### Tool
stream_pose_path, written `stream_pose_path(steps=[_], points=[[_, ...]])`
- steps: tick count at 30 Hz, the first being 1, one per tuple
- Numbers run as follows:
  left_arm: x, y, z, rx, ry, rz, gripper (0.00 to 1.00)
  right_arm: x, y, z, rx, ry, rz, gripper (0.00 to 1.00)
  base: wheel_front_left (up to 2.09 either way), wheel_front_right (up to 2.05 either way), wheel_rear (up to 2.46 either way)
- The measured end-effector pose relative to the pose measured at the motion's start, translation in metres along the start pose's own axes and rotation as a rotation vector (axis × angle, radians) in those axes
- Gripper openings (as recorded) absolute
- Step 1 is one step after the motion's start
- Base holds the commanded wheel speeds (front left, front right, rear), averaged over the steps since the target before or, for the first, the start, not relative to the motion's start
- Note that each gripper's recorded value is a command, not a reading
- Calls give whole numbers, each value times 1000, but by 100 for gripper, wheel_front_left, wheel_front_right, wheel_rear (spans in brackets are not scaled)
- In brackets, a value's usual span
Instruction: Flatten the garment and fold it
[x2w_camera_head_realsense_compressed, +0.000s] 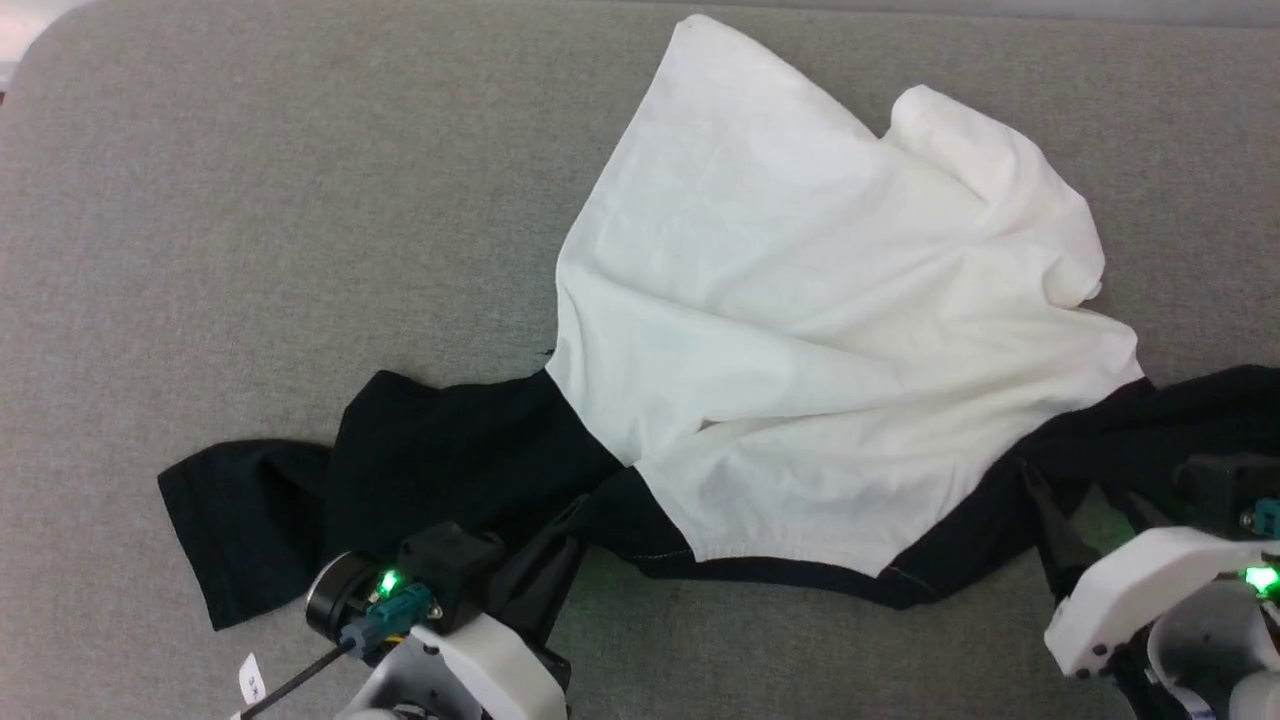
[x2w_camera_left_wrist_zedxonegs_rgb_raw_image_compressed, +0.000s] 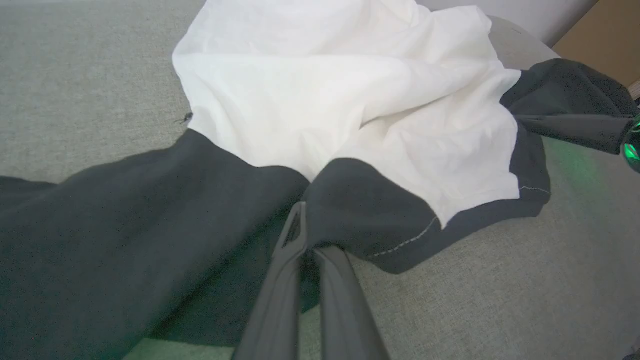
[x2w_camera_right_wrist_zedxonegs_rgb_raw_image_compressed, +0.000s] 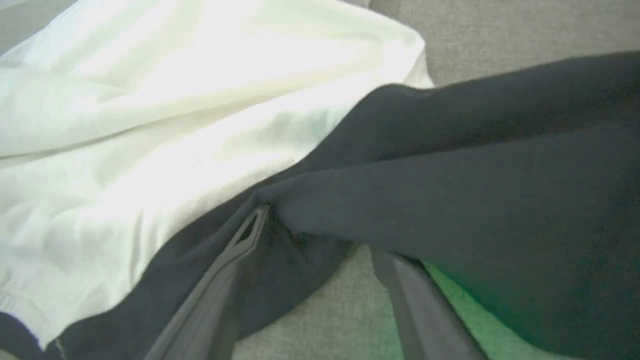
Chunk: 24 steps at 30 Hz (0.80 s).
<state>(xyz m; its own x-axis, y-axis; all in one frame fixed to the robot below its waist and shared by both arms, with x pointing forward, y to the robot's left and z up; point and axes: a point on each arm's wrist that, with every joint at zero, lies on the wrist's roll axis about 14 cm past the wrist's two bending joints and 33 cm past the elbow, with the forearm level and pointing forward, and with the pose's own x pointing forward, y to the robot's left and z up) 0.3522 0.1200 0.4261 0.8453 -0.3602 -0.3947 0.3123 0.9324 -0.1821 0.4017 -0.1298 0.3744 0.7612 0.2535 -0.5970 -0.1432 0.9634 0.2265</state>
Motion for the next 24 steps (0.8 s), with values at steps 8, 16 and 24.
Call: stream_pose_path(steps=[8, 16, 24], points=[[5, 4, -5, -15, 5, 8, 0, 16, -14, 17, -1, -98, -42, 0, 0, 0, 0], [8, 2, 8, -23, -58, -3, 0, 6, -21, 36, 31, -226, -62, 0, 0, 0, 0], [4, -2, 58, -12, -268, 3, 0, -25, -19, 88, 50, -475, -51, 0, 0, 0, 0]])
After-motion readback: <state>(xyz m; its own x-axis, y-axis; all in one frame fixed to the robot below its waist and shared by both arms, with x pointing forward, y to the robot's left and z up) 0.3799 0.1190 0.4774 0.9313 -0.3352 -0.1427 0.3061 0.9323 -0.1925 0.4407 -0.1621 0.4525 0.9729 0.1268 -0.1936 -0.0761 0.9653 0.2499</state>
